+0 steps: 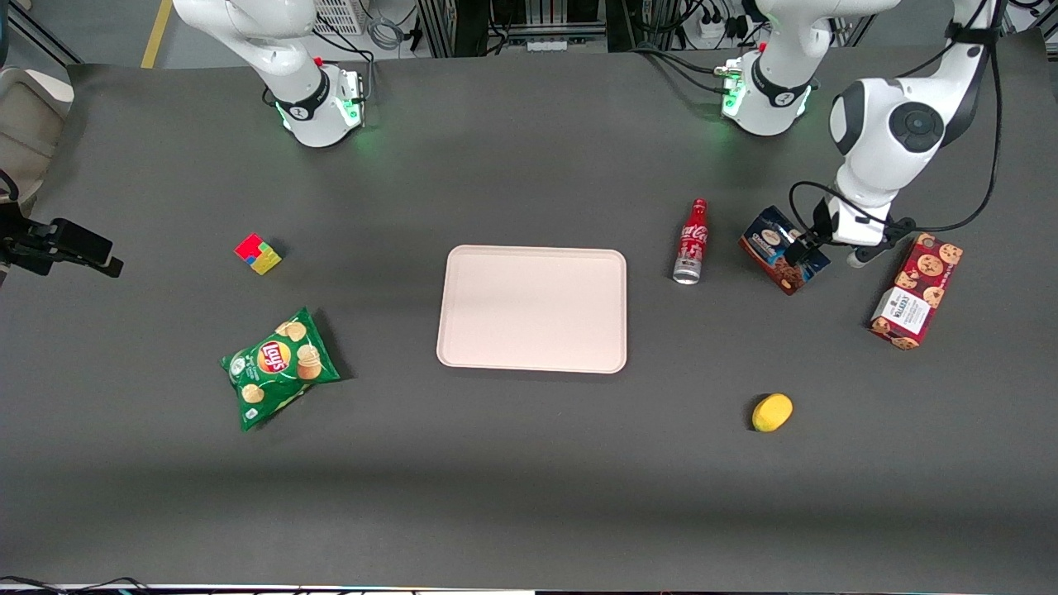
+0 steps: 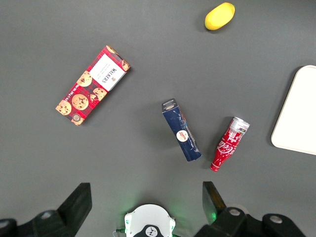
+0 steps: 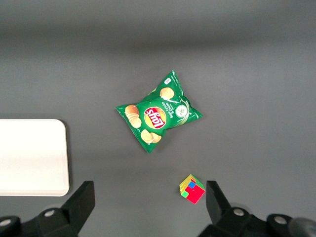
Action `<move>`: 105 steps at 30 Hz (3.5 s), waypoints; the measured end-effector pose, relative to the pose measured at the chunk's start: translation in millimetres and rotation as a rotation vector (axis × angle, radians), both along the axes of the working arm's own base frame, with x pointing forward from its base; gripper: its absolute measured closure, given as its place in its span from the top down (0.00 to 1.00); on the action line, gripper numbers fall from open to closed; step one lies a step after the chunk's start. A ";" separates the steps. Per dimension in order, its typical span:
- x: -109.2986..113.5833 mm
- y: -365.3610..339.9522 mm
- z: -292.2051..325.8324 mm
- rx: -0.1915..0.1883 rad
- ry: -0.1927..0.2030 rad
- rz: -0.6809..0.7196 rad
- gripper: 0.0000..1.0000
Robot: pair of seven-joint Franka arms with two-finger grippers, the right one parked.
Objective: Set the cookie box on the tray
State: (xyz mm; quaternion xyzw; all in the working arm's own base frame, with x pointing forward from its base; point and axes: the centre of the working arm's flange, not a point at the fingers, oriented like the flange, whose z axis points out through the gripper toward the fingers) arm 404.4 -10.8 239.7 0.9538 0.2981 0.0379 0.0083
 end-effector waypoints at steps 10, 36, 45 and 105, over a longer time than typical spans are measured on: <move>25.5 -1.9 24.5 0.002 -0.004 -0.002 0.31; 81.5 -222.5 329.1 0.011 0.081 -0.361 0.26; 81.8 -335.4 252.2 -0.095 0.118 -0.487 0.26; 155.1 -338.1 50.1 -0.052 0.144 -0.562 1.00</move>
